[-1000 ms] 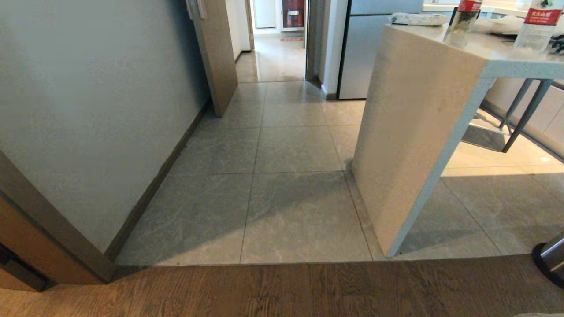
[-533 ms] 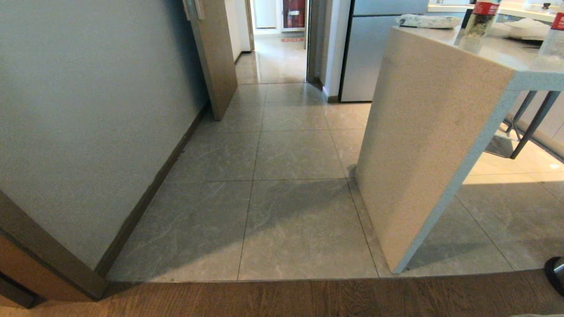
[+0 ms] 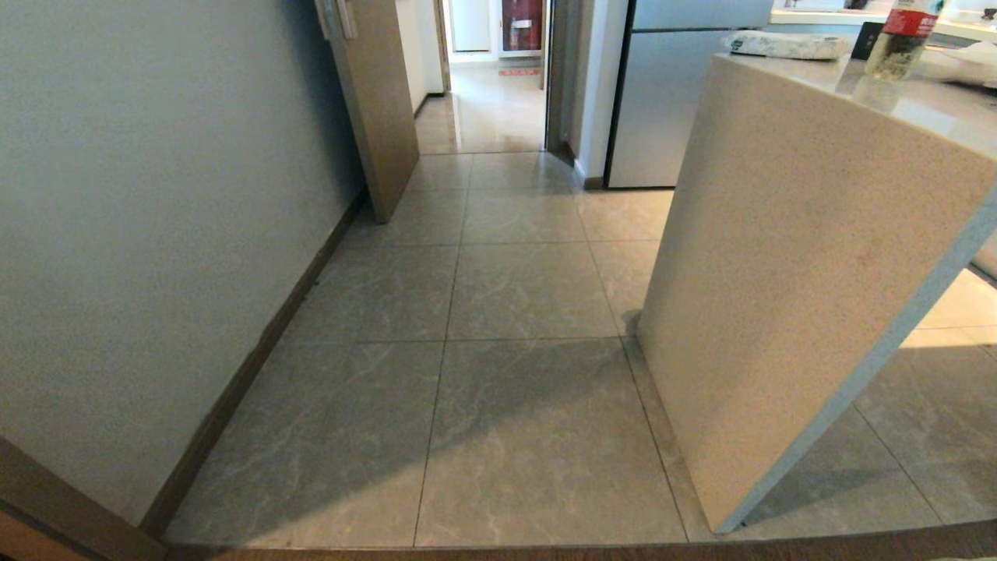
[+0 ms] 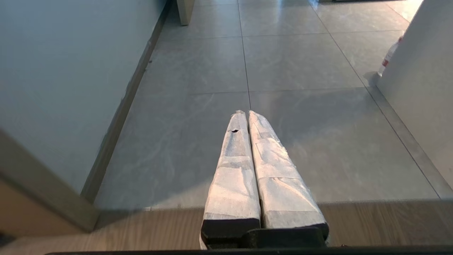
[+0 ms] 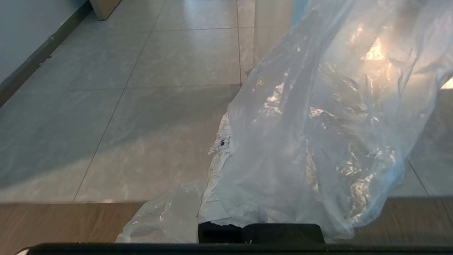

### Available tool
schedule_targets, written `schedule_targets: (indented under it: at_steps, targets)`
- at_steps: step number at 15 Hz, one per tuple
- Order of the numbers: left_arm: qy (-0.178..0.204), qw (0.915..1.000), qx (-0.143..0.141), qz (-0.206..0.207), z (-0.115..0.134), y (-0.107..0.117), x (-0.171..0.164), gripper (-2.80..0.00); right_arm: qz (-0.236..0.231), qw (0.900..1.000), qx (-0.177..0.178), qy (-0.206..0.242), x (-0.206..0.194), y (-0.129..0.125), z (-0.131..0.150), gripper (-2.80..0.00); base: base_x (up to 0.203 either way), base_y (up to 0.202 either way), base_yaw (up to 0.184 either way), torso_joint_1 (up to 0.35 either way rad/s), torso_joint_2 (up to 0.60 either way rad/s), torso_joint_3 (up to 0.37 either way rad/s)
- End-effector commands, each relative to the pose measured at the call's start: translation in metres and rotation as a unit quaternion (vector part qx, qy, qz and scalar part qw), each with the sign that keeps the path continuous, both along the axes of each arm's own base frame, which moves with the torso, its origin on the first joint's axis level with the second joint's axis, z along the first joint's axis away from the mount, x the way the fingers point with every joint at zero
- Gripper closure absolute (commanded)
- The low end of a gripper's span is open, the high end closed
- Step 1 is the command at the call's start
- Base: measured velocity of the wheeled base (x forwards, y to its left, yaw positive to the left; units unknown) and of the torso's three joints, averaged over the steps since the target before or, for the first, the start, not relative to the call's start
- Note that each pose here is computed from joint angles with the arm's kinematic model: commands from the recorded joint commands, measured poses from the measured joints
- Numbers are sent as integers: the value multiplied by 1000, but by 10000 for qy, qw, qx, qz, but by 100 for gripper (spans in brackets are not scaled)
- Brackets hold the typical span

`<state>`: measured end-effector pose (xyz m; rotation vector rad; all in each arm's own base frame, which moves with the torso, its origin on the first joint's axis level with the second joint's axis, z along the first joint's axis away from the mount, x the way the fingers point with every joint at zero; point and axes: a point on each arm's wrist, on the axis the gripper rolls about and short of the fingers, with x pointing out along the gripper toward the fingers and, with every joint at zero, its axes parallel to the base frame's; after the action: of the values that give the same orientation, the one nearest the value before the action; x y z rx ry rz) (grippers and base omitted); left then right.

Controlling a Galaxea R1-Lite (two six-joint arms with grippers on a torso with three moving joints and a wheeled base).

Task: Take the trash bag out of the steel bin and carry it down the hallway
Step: Put the trash bag at the door

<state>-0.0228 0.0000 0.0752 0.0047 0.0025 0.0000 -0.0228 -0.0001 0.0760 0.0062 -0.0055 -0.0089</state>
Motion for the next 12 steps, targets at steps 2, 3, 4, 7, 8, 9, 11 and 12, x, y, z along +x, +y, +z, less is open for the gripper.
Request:
schedule_targets:
  at_steps: [2,3,4,7,8,9,11,12]
  targets:
    - [3,10000,0,0,0,0,0,0,-1,10000,0,12,0,0,0,0,189,0,0,1,4,-1]
    - [3,10000,0,0,0,0,0,0,-1,10000,0,12,0,0,0,0,189,0,-4,1,2,4]
    - [3,10000,0,0,0,0,0,0,-1,10000,0,12,0,0,0,0,191,0,2,0,3,0]
    - [3,10000,0,0,0,0,0,0,-1,10000,-13,12,0,0,0,0,188,0,0,2,-1,2]
    - [3,10000,0,0,0,0,0,0,-1,10000,0,12,0,0,0,0,187,0,1,2,6,-2]
    - [3,10000,0,0,0,0,0,0,-1,10000,0,12,0,0,0,0,189,0,2,7,7,2]
    - [3,10000,-8,0,0,0,0,0,-1,10000,0,12,0,0,0,0,192,0,2,0,1,1]
    - [3,10000,-8,0,0,0,0,0,-1,10000,-6,12,0,0,0,0,192,0,1,2,6,1]
